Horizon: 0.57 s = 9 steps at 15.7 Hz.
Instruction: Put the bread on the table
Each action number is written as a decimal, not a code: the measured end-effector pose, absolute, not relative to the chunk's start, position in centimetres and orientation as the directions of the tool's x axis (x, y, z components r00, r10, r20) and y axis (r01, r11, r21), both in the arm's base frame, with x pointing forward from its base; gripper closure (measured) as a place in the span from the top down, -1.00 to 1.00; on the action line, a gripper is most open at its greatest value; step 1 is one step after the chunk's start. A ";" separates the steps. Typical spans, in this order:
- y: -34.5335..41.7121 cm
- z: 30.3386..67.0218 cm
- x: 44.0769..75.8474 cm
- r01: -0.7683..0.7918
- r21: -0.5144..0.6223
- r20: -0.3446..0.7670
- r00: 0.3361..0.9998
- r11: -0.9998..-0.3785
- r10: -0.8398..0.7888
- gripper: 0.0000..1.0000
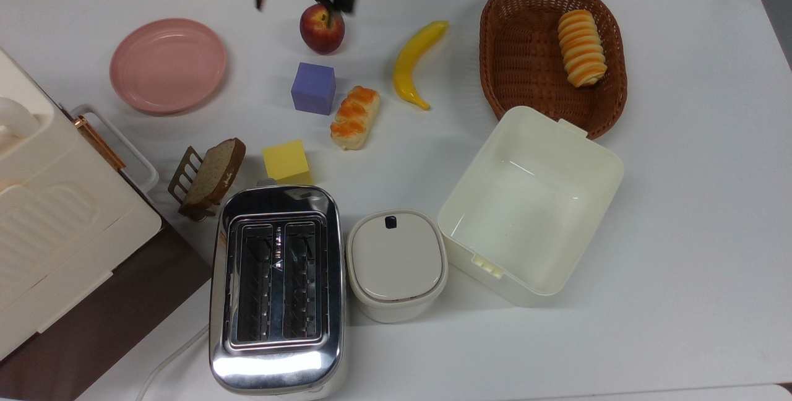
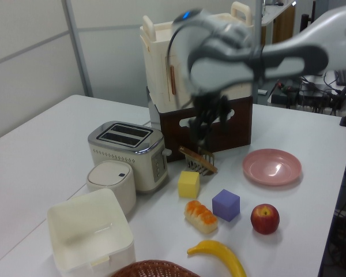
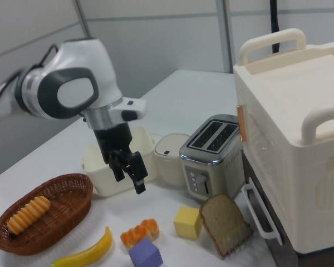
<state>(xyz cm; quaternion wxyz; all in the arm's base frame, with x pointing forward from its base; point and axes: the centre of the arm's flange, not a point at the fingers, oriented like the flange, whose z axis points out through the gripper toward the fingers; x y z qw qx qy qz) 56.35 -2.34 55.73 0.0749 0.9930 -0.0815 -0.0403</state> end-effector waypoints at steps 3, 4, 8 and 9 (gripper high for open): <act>-7.3 59.9 54.8 -0.170 0.046 -0.091 0.981 -0.984 -0.173 1.00; -7.9 60.6 54.6 -0.177 0.034 -0.087 0.980 -0.984 -0.179 1.00; -8.0 60.7 54.7 -0.179 0.027 -0.090 0.980 -0.984 -0.180 1.00; -7.9 60.5 54.8 -0.177 0.027 -0.093 0.979 -0.984 -0.179 1.00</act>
